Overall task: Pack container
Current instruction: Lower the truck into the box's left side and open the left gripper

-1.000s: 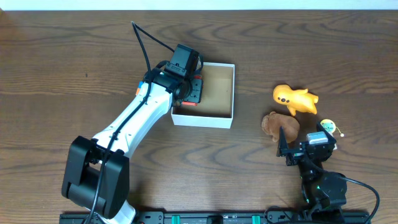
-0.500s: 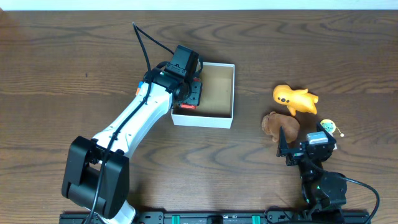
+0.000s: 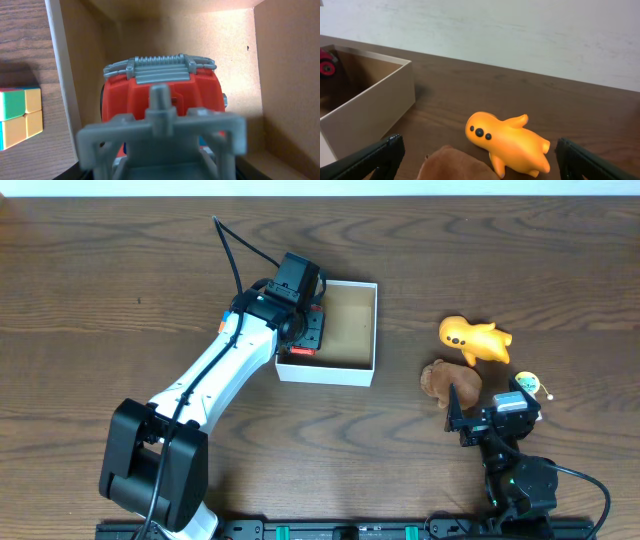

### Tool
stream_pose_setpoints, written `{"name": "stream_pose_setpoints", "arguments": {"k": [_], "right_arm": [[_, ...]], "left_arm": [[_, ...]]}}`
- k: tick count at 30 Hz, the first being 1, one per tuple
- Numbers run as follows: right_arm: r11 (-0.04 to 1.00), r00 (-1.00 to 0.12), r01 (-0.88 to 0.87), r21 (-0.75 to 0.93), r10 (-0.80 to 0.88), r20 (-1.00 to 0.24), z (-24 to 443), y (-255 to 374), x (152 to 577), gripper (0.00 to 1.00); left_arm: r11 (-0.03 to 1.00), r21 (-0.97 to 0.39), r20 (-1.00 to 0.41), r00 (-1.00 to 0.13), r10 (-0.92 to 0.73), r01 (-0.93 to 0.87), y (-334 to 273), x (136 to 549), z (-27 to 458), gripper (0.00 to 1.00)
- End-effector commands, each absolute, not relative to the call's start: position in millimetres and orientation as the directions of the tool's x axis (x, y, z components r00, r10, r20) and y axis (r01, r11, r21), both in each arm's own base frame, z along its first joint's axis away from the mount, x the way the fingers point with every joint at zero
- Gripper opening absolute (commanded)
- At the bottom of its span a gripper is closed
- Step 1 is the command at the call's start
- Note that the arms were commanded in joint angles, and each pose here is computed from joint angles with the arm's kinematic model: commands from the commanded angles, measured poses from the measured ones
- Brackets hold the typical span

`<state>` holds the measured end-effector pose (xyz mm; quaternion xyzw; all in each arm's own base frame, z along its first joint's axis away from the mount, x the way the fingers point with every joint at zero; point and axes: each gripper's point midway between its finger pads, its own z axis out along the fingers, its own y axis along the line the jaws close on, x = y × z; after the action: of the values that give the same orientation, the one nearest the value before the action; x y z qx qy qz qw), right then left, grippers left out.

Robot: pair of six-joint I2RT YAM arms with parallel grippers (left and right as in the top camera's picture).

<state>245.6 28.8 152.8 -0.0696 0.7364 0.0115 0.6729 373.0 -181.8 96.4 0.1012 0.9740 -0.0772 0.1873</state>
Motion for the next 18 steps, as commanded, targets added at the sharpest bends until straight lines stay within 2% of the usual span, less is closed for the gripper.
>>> {"name": "stream_pose_setpoints", "arguments": {"k": [1, 3, 5, 6, 18], "right_arm": [[0.992, -0.091, -0.112, -0.062, -0.072, -0.993, 151.3, 27.6, 245.6, 0.99], [0.992, -0.091, -0.112, -0.062, -0.072, -0.993, 151.3, 27.6, 245.6, 0.99], [0.992, -0.091, -0.112, -0.062, -0.072, -0.993, 151.3, 27.6, 245.6, 0.99], [0.992, -0.091, -0.112, -0.062, -0.072, -0.993, 151.2, 27.6, 245.6, 0.99], [0.992, -0.091, -0.112, -0.062, -0.072, -0.993, 151.3, 27.5, 245.6, 0.99]], "left_arm": [[0.965, -0.106, -0.395, -0.900, 0.182, 0.241, -182.5, 376.2, 103.3, 0.47], [0.965, -0.105, -0.391, -0.902, 0.183, 0.241, -182.0, 375.2, 102.8, 0.49], [0.965, -0.105, -0.390, -0.902, 0.183, 0.241, -182.0, 375.1, 102.9, 0.59], [0.965, -0.107, -0.391, -0.902, 0.182, 0.241, -182.2, 374.9, 103.2, 0.60], [0.961, -0.122, -0.388, -0.903, 0.183, 0.247, -184.8, 373.9, 103.4, 0.63]]}}
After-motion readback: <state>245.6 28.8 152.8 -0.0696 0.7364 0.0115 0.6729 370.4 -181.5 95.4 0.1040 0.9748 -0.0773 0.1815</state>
